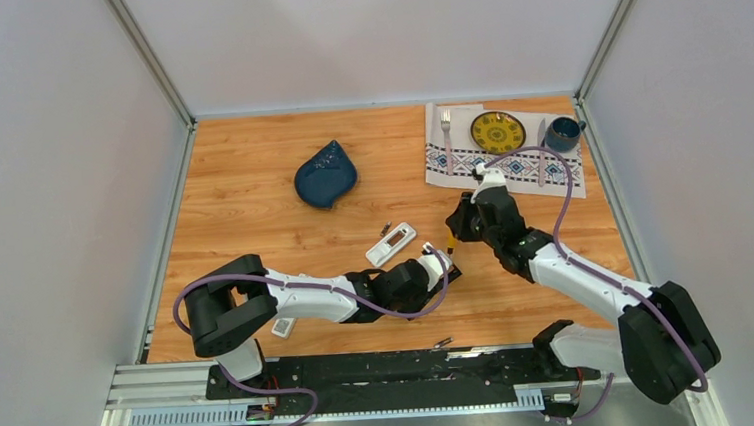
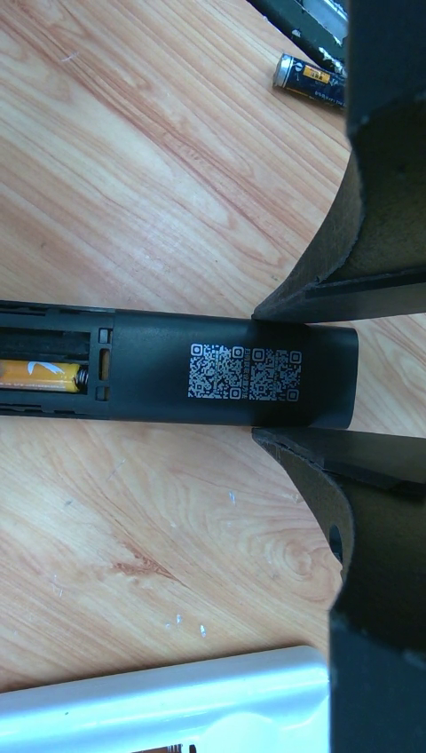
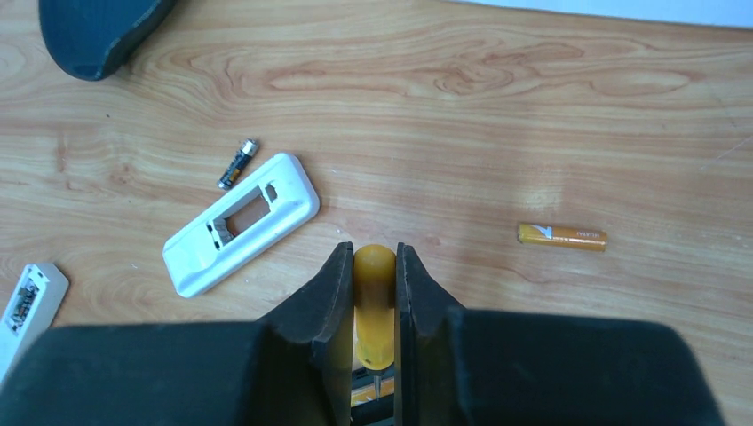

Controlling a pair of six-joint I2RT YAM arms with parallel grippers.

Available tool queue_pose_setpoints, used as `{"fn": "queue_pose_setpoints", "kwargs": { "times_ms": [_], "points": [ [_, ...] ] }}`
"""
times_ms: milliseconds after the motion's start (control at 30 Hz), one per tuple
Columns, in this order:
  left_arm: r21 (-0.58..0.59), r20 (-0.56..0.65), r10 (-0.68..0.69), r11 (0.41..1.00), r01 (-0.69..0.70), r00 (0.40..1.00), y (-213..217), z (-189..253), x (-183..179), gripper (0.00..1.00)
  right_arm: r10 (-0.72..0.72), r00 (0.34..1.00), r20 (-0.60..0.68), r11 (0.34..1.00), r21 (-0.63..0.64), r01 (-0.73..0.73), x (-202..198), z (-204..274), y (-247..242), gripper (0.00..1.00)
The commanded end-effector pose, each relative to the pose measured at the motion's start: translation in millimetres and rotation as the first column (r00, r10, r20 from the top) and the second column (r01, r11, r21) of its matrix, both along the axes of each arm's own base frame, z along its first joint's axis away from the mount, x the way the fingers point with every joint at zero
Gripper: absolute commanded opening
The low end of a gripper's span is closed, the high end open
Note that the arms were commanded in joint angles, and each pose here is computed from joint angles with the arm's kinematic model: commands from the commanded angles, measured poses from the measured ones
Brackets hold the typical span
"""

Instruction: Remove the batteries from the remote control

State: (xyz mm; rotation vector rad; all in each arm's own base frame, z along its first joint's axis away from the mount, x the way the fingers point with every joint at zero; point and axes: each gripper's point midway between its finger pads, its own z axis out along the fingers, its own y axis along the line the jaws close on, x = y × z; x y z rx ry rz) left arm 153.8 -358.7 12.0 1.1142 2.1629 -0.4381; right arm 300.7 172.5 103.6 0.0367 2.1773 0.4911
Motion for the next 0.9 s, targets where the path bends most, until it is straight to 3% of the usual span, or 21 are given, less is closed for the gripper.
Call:
{"fn": "queue_pose_setpoints", "kwargs": {
  "times_ms": [0,867],
  "points": [
    [0.314,-0.206,0.021,0.948,0.046,0.978,81.5,-72.4,-46.3,0.02,-0.04,0.989,0.143,0.997,0.064,0.032,16.7,38.6,0.4,0.0],
    [0.319,-0.209,0.021,0.947,0.047,0.978,80.9,-74.5,-46.4,0.02,-0.071,0.991,0.115,0.996,-0.043,0.076,19.5,17.9,-16.7,0.0]
  ]
}}
